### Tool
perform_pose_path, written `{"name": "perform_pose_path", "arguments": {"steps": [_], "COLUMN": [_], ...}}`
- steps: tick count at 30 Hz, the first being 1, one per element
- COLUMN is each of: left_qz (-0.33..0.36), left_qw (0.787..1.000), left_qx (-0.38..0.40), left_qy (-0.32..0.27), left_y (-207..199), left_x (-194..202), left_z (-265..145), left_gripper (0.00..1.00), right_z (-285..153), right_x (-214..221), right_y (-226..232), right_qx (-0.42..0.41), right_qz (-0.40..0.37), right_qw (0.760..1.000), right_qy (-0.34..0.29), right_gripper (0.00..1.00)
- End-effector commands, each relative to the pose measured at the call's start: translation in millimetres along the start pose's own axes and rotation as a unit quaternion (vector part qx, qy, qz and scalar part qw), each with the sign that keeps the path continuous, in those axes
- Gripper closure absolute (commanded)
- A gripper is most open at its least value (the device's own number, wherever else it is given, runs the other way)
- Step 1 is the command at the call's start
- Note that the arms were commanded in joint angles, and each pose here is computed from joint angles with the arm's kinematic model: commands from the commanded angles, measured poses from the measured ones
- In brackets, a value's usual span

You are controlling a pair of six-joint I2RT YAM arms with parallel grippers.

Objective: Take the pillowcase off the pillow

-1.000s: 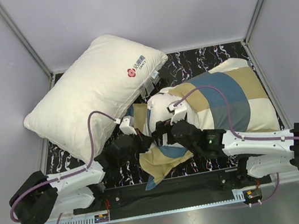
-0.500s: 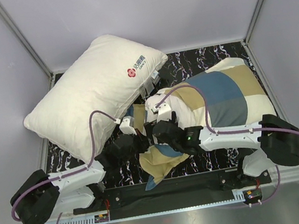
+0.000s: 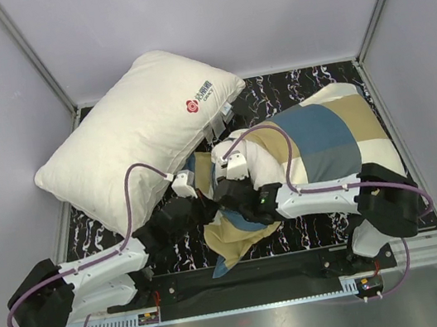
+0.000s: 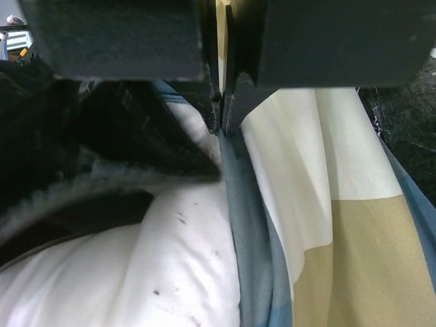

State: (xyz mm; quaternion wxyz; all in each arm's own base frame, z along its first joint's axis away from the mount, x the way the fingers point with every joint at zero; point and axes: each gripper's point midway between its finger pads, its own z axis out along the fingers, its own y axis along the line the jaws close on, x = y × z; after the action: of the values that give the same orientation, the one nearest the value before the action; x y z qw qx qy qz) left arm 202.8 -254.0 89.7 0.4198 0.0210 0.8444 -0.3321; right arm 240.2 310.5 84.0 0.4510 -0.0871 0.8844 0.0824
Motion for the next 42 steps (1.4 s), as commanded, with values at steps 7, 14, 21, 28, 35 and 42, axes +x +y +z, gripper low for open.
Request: {"name": "perform_pose_path", "arguments": {"steps": [7, 14, 21, 28, 35, 42], "left_qz": [0.031, 0.019, 0.016, 0.021, 0.022, 0.024], "left_qw": [0.996, 0.997, 0.997, 0.997, 0.995, 0.994], "left_qx": [-0.068, -0.061, -0.042, -0.037, -0.040, -0.041], "left_qy": [0.044, 0.053, 0.056, 0.070, 0.088, 0.096], "left_y": [45, 47, 38, 34, 34, 32], "left_x": [34, 44, 52, 70, 90, 98], "left_z": [-8, -7, -7, -9, -12, -10], "left_gripper": [1.00, 1.00, 1.00, 1.00, 1.00, 1.00], "right_z": [-4, 1, 22, 37, 40, 31], "right_x": [50, -49, -124, -161, -191, -218], "right_y": [-80, -94, -121, -164, -206, -220], "right_qx": [0.147, 0.154, 0.166, 0.194, 0.217, 0.210], "right_qz": [-0.081, -0.013, 0.051, 0.081, 0.102, 0.110], "right_qw": [0.981, 0.988, 0.983, 0.974, 0.966, 0.965], "right_qy": [0.097, 0.007, -0.058, -0.081, -0.097, -0.113], "right_gripper": [1.00, 1.00, 1.00, 1.00, 1.00, 1.00]}}
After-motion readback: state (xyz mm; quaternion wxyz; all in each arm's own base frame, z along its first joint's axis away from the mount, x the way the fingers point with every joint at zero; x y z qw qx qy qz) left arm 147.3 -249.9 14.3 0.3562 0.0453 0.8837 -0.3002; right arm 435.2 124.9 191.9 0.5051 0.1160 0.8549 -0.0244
